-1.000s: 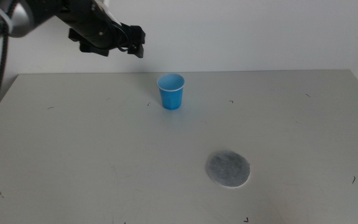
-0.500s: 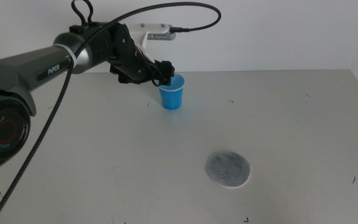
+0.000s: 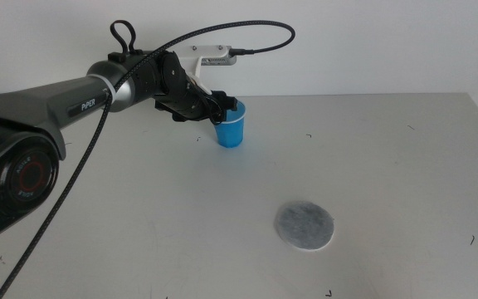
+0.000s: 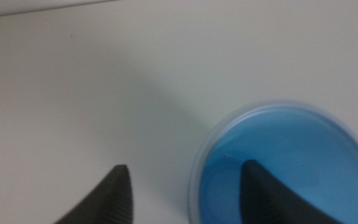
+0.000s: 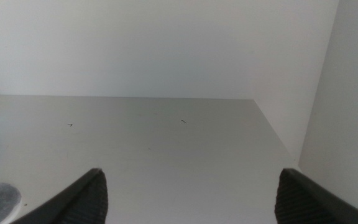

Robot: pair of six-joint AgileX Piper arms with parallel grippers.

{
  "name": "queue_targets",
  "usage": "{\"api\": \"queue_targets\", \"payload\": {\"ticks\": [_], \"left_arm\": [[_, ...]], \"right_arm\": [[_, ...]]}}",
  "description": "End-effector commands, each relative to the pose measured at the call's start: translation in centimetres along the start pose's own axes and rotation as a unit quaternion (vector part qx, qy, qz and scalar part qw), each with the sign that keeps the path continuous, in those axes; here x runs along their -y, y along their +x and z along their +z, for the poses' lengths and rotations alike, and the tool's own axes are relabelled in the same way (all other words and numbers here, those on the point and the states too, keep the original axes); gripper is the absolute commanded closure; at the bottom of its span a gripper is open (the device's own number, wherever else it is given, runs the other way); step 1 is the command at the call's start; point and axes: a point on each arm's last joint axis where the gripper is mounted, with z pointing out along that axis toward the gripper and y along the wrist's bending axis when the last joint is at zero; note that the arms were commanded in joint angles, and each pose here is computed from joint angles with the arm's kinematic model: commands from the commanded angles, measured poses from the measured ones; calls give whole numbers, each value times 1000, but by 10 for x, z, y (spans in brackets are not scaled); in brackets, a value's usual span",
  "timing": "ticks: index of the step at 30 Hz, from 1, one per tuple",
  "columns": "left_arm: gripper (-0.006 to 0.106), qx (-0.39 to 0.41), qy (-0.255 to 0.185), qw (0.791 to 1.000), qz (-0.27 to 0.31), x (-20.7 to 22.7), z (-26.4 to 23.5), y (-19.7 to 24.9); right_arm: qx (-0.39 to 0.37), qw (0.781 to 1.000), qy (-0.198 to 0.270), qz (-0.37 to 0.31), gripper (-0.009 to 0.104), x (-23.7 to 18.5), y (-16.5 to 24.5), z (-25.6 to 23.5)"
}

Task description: Place an empty cup on a cup mat.

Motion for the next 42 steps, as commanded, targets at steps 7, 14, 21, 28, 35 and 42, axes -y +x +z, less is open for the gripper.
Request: {"api": "queue_targets", "payload": {"ticks": [7, 14, 21, 28, 35, 42], "left_arm": [[100, 79, 30, 996, -27, 15, -40, -36], [100, 78, 42, 996, -8, 31, -87, -48], [100, 102, 65, 992, -18, 57, -161, -21], [100, 96, 100, 990, -26, 87, -193, 31], [100, 60, 132, 989, -3, 126, -177, 61], [100, 42, 148, 988, 1, 150, -144, 81]], "right_arm": [[55, 998, 0, -9, 1, 0, -11, -3], [55, 998, 0, -9, 1, 0, -11, -3], [55, 998, 0, -9, 1, 0, -11, -3], [55, 998, 0, -9, 1, 0, -11, -3], [55, 998, 0, -9, 1, 0, -11, -3], [55, 998, 0, -9, 1, 0, -11, -3]]}}
